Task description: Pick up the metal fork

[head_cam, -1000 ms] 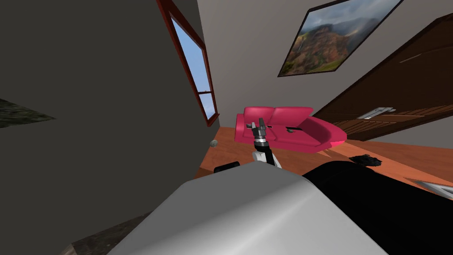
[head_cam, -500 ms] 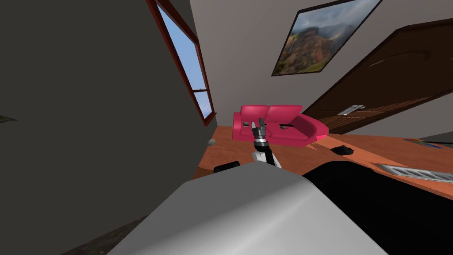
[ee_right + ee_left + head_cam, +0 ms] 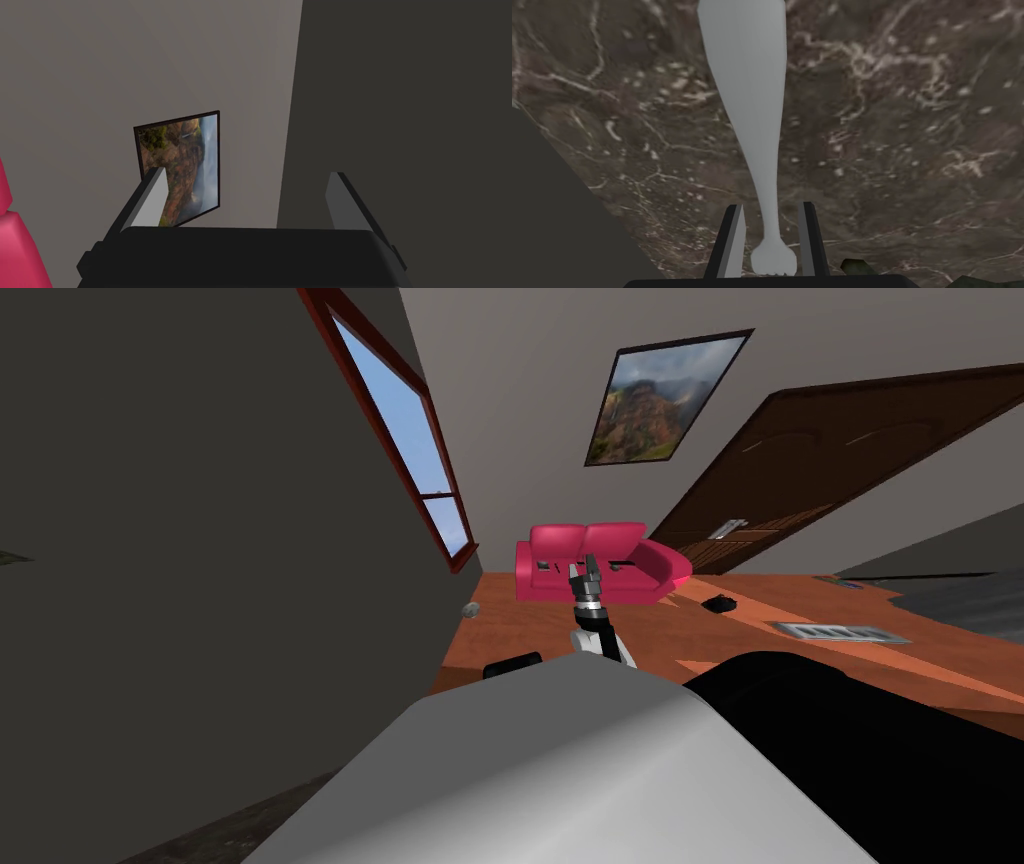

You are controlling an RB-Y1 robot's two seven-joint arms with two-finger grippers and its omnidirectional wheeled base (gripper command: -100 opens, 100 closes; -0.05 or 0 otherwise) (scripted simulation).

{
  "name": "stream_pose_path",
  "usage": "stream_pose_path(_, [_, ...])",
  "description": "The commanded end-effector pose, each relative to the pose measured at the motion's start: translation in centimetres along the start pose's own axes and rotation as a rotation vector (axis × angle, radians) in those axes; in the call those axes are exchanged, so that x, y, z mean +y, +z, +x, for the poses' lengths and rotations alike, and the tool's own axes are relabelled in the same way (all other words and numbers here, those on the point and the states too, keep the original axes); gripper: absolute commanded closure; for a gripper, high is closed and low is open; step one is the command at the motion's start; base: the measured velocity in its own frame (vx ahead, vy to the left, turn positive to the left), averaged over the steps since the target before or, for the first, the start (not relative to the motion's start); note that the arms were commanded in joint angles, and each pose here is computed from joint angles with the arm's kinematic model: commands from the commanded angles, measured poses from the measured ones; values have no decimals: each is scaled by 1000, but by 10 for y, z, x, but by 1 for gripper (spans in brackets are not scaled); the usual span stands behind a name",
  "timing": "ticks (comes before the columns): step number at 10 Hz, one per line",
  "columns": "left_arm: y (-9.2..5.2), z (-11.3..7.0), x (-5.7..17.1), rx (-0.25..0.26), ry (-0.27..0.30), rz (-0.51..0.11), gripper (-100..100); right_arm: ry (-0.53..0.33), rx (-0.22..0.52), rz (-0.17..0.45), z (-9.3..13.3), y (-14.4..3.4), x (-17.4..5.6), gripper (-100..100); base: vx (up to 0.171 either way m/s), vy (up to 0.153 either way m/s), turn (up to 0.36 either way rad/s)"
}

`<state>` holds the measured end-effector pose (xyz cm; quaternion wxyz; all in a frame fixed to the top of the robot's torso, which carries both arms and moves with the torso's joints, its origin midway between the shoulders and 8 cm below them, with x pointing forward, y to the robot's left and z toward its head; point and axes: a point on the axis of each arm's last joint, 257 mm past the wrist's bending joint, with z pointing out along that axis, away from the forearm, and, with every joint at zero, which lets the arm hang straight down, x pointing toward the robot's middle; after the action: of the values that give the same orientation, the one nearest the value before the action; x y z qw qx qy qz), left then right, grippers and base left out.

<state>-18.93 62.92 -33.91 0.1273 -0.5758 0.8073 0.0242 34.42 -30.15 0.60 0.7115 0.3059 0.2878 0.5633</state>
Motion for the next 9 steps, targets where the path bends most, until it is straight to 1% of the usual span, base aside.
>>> stream_pose_path(1, [0,-7,-7,-4,-40,-10,100,0,0,0,0,0,0,0,-150,-50,-197])
stream_pose_path(2, [0,-13,-13,-7,-56,-18,100,0,0,0,0,0,0,0,-232,-84,-332])
stream_pose_path(3, [0,-13,-13,-7,-75,-17,100,0,0,0,0,0,0,0,-192,-51,-178])
stream_pose_path(4, [1,-19,-19,-9,-99,-25,100,0,0,0,0,0,0,0,-189,-86,-234])
stream_pose_path(5, [1,-19,-19,-9,-110,-25,100,0,0,0,0,0,0,0,-150,-68,-116])
stream_pose_path(6, [1,-24,-25,-11,-138,-34,100,0,0,0,0,0,0,0,-150,-59,-184])
stream_pose_path(7, [1,-24,-25,-11,-144,-34,100,0,0,0,0,0,0,0,-113,-45,-140])
stream_pose_path(8, [2,-27,-31,-12,-177,-42,100,0,0,0,0,0,0,0,-135,-70,-216])
stream_pose_path(9, [2,-31,-37,-12,-196,-52,100,0,0,0,0,0,0,0,-220,-114,-337])
